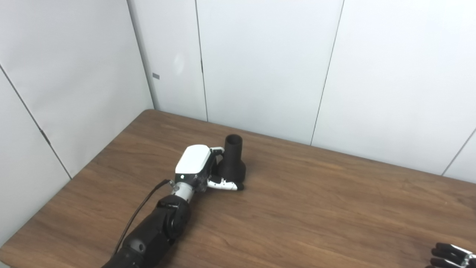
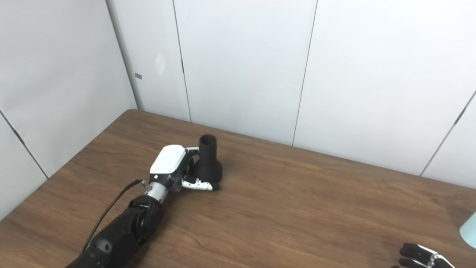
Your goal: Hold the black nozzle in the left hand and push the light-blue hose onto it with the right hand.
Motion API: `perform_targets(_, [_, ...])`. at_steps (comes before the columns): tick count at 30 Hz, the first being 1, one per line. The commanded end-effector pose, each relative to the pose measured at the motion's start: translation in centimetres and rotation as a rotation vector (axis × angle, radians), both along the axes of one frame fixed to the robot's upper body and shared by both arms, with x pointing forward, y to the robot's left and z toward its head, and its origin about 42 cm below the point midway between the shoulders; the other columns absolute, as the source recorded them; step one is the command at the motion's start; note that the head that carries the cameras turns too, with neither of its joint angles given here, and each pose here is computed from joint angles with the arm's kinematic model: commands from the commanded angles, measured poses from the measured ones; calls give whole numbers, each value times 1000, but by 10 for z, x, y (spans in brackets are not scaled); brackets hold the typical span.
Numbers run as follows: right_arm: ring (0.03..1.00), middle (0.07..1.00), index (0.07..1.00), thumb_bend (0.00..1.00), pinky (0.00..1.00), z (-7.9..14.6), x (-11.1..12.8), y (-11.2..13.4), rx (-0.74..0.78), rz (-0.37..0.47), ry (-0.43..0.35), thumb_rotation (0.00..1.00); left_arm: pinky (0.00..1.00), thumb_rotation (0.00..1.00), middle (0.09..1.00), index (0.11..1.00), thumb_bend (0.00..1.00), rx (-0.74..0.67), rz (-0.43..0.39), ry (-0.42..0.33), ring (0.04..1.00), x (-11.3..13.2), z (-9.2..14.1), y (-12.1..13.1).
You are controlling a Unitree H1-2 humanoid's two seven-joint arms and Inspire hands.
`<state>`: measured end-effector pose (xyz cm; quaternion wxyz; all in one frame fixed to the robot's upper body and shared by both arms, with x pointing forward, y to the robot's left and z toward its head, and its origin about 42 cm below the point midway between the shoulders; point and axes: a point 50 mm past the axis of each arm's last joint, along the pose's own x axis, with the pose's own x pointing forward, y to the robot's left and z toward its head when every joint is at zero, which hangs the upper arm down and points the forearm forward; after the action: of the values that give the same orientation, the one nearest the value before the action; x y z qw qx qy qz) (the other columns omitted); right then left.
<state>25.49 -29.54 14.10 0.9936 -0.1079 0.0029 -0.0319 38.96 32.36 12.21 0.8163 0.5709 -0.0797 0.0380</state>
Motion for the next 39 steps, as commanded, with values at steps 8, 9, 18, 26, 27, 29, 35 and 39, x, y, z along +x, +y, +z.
perform_targets(8, [653, 673, 655, 272, 559, 24, 5, 3, 7, -7, -96, 0, 124, 2, 461, 484, 525, -87, -123, 93, 175, -21, -36, -35])
perform_targets(9, [653, 672, 654, 274, 560, 25, 5, 2, 13, -11, -99, 0, 134, 1, 467, 484, 525, -95, -138, 91, 185, -22, -36, -37])
perform_targets(18, [644, 670, 654, 266, 536, 53, 2, -4, -63, -3, -129, 0, 101, 0, 471, 484, 525, -169, -238, 73, 145, -31, -31, -60])
perform_targets(26, [663, 680, 658, 301, 584, 67, -13, -19, -116, -141, -148, 0, 92, 0, 471, 484, 525, -189, -363, 56, 139, -45, -24, -67])
perform_targets(27, [668, 685, 665, 300, 588, 66, -15, -22, -117, -164, -149, 0, 84, 19, 334, 484, 522, -194, -375, 58, 129, -46, -23, -68])
perform_targets(29, [674, 690, 673, 297, 591, 64, -19, -29, -133, -214, -169, 0, 72, 35, 208, 485, 519, -207, -401, 73, 115, -50, -22, -71])
perform_targets(35, [617, 640, 619, 369, 541, 57, -36, -49, -299, -376, -310, 0, 69, 38, 183, 485, 518, -200, -506, 91, 113, -59, -20, -87])
perform_targets(39, [590, 616, 595, 348, 513, 56, -36, -60, -308, -472, -375, 0, 70, 38, 184, 485, 517, -186, -564, 86, 113, -62, -24, -97])
